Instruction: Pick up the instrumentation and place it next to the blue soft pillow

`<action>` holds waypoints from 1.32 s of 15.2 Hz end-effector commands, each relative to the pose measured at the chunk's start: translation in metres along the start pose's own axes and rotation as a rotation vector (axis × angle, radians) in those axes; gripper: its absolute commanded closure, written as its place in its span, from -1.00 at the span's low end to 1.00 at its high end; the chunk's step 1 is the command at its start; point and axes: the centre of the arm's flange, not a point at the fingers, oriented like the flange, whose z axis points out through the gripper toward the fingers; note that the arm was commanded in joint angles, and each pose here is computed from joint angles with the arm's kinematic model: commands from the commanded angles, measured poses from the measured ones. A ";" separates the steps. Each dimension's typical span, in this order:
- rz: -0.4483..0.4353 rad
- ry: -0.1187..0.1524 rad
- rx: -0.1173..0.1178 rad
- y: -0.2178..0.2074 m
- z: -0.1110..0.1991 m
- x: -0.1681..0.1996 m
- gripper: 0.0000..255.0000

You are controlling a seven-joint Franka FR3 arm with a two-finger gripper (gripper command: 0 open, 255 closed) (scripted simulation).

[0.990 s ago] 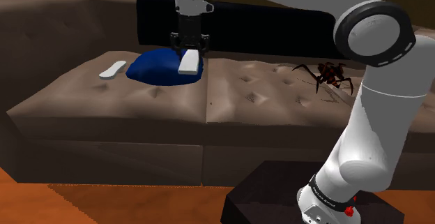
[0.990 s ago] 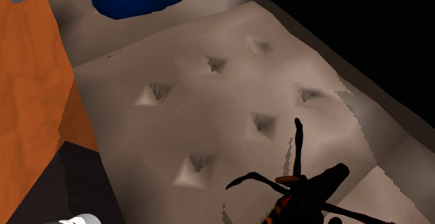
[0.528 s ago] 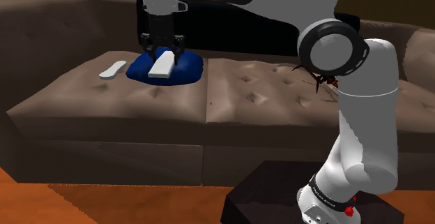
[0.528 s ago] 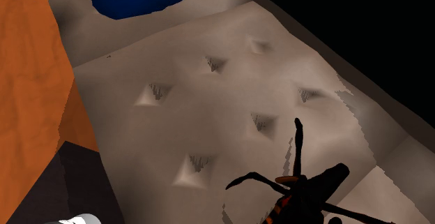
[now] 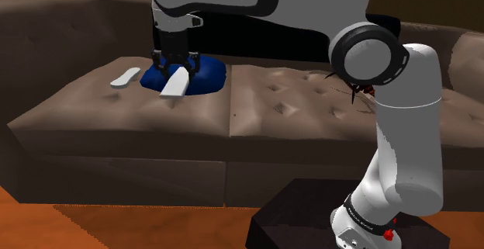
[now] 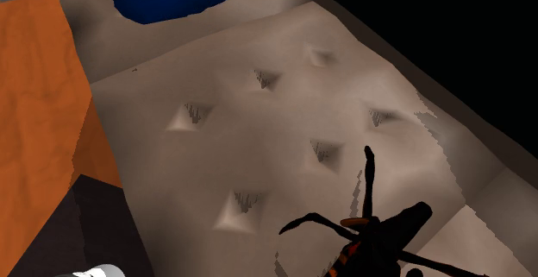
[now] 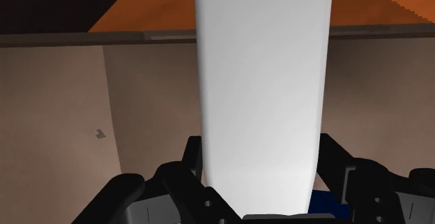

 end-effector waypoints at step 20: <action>0.000 0.000 0.001 -0.001 0.111 -0.001 1.00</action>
